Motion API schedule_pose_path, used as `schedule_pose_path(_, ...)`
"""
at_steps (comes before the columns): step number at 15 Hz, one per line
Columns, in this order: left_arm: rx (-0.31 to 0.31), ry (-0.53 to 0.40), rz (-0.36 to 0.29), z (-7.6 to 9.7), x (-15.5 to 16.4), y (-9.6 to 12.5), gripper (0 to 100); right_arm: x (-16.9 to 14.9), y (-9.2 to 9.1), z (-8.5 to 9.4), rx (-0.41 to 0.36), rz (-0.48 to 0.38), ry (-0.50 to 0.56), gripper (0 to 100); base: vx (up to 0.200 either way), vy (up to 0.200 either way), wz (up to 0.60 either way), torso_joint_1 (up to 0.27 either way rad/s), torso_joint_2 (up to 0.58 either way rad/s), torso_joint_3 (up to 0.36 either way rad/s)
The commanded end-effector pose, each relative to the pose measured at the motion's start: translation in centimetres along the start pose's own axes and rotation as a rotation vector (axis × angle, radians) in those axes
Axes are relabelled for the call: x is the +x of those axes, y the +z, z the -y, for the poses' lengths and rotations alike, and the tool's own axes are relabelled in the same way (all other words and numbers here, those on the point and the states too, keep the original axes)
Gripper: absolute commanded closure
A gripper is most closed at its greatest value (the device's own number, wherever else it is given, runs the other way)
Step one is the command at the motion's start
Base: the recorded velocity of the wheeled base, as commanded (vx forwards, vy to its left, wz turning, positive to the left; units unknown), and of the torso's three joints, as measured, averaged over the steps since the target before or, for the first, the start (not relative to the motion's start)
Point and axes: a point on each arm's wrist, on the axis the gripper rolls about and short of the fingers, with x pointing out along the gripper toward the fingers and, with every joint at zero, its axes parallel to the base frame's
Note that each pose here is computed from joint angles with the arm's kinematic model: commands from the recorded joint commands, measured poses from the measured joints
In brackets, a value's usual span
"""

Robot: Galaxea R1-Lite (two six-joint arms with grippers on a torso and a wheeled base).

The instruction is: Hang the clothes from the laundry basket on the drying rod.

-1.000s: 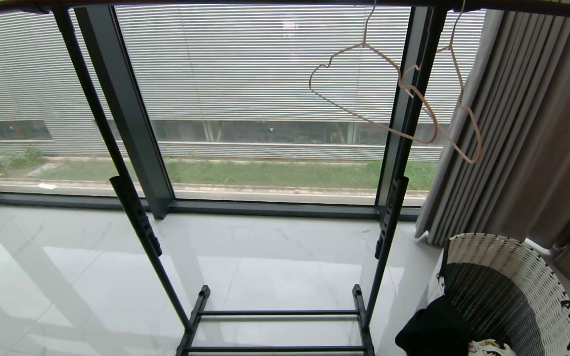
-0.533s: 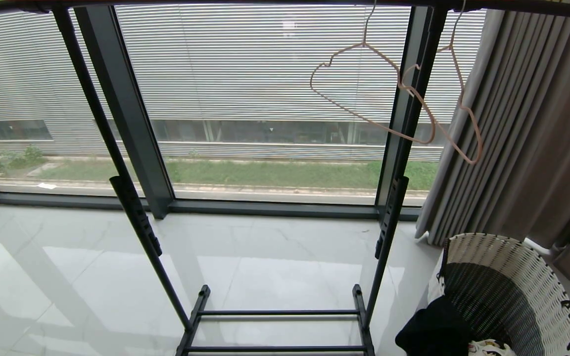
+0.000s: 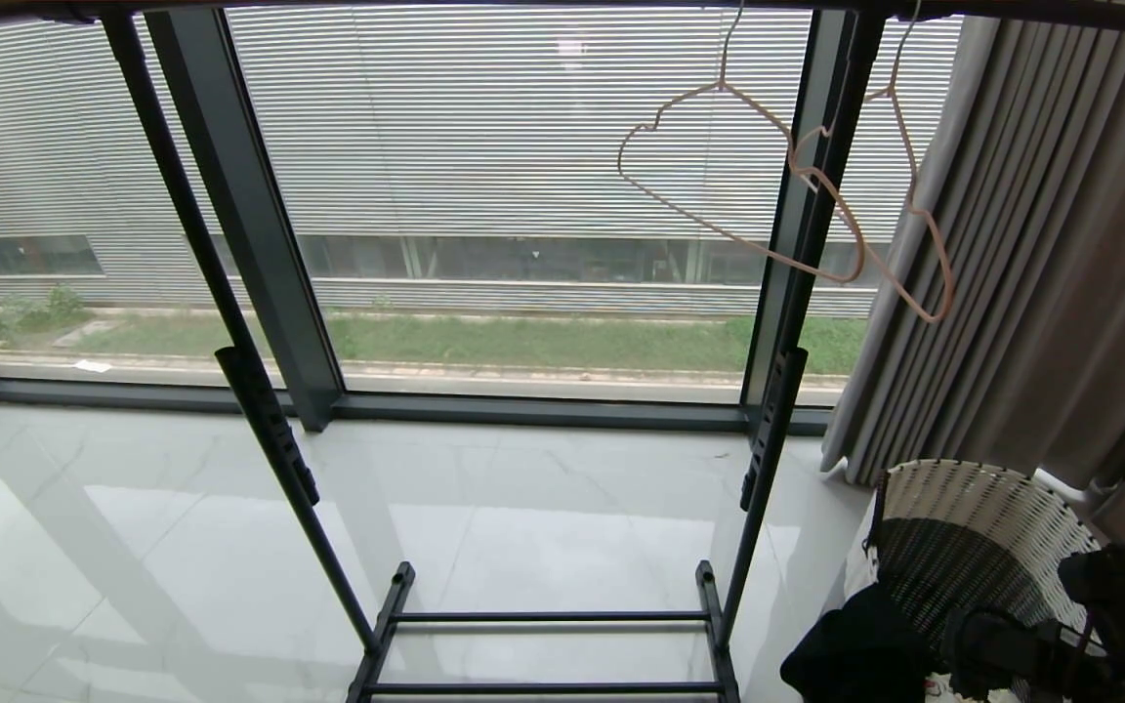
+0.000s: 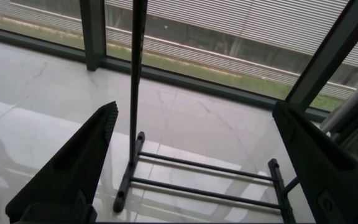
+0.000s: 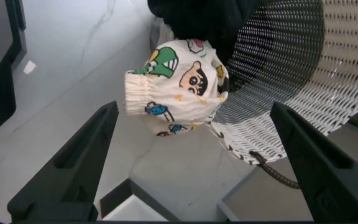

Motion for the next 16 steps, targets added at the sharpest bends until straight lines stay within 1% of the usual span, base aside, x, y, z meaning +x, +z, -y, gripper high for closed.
schedule_pose_path(1,0.000,0.000,0.001,0.0,0.0,0.0,0,3.3,-0.1,-1.3,-0.044,-0.099,0.096,0,0.000,0.000,0.00,0.000,0.00,0.000)
schedule_pose_path(4,0.001,0.000,0.001,0.0,0.0,0.0,0,4.1,-0.2,-1.4,-0.045,-0.138,0.071,0,0.000,0.000,0.00,0.000,0.00,0.000)
schedule_pose_path(8,0.001,0.000,0.001,0.0,0.0,0.0,0,5.3,0.0,-1.2,-0.039,-0.129,0.049,0,0.000,0.000,0.00,0.000,0.00,0.000)
schedule_pose_path(10,0.003,0.000,0.001,0.0,0.0,0.0,0,5.7,-0.1,-1.0,-0.035,-0.147,0.016,0,0.000,0.000,0.00,0.000,0.00,0.000)
schedule_pose_path(11,0.003,0.000,0.001,0.0,0.0,0.0,0,5.8,-0.1,-1.0,-0.033,-0.147,0.016,0,0.000,0.000,0.00,0.000,0.00,0.000)
schedule_pose_path(16,0.004,0.000,0.001,0.0,0.0,0.0,0,7.4,0.1,-0.3,-0.006,-0.130,-0.065,0,0.000,0.000,0.00,0.000,0.00,0.000)
